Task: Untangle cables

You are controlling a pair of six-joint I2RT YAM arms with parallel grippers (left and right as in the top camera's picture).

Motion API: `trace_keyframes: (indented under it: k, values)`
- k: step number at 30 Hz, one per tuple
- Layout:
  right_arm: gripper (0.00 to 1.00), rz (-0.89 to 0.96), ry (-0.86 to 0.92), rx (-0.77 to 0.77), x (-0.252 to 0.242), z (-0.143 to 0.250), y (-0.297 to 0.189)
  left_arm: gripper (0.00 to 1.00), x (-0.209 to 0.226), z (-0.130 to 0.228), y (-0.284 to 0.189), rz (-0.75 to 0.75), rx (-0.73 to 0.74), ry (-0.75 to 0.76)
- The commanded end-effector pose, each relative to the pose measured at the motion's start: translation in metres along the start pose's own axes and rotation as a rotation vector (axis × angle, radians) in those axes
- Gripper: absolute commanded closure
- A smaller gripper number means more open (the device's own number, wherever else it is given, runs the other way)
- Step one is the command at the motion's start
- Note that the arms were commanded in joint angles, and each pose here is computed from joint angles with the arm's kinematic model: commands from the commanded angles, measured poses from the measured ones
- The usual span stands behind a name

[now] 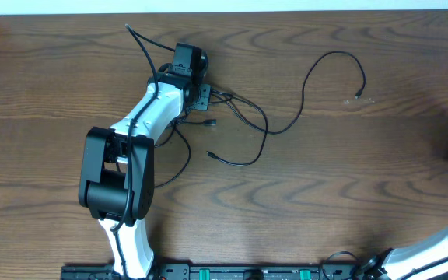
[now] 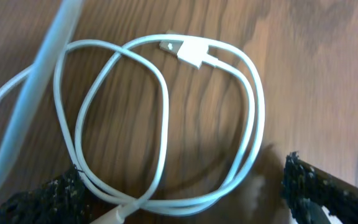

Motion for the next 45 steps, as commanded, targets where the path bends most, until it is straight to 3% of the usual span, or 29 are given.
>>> trace_keyframes:
  k: [1, 10, 13, 20, 25, 28, 45]
  values:
    - [0.01, -0.005, -0.024, 0.063, -0.013, 0.026, 0.016, 0.67, -0.005, -0.009, -0.01, 0.02, -0.031, -0.005]
    - [0.01, 0.081, 0.085, 0.003, -0.078, 0.001, 0.031, 0.67, -0.005, -0.011, -0.01, 0.021, -0.037, -0.005]
    - [0.01, 0.029, 0.109, 0.002, -0.084, -0.003, 0.035, 0.67, -0.005, -0.011, -0.01, 0.021, -0.037, -0.005]
    - [0.02, -0.113, 0.107, 0.044, -0.067, 0.002, 0.035, 0.67, -0.005, -0.011, -0.01, 0.021, -0.037, -0.005]
    - [0.01, -0.245, 0.01, 0.1, -0.035, 0.016, 0.027, 0.67, -0.005, -0.011, -0.01, 0.021, -0.036, -0.005]
    - [0.01, -0.39, -0.059, 0.121, -0.007, 0.02, 0.014, 0.67, -0.005, -0.011, -0.01, 0.021, -0.036, -0.005]
    - [0.01, -0.524, -0.224, 0.186, 0.044, 0.01, -0.108, 0.68, -0.005, -0.011, -0.01, 0.021, -0.036, -0.005]
Point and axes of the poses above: each gripper's point midway between its finger pads, its own y axis out along the fingers, its own x axis along the line the jaws close on, z = x × y, the point moved 1 cm from there along -y, back along the fingers, and after that the axes turned 12 degrees about -y, right-handed, at the moved point
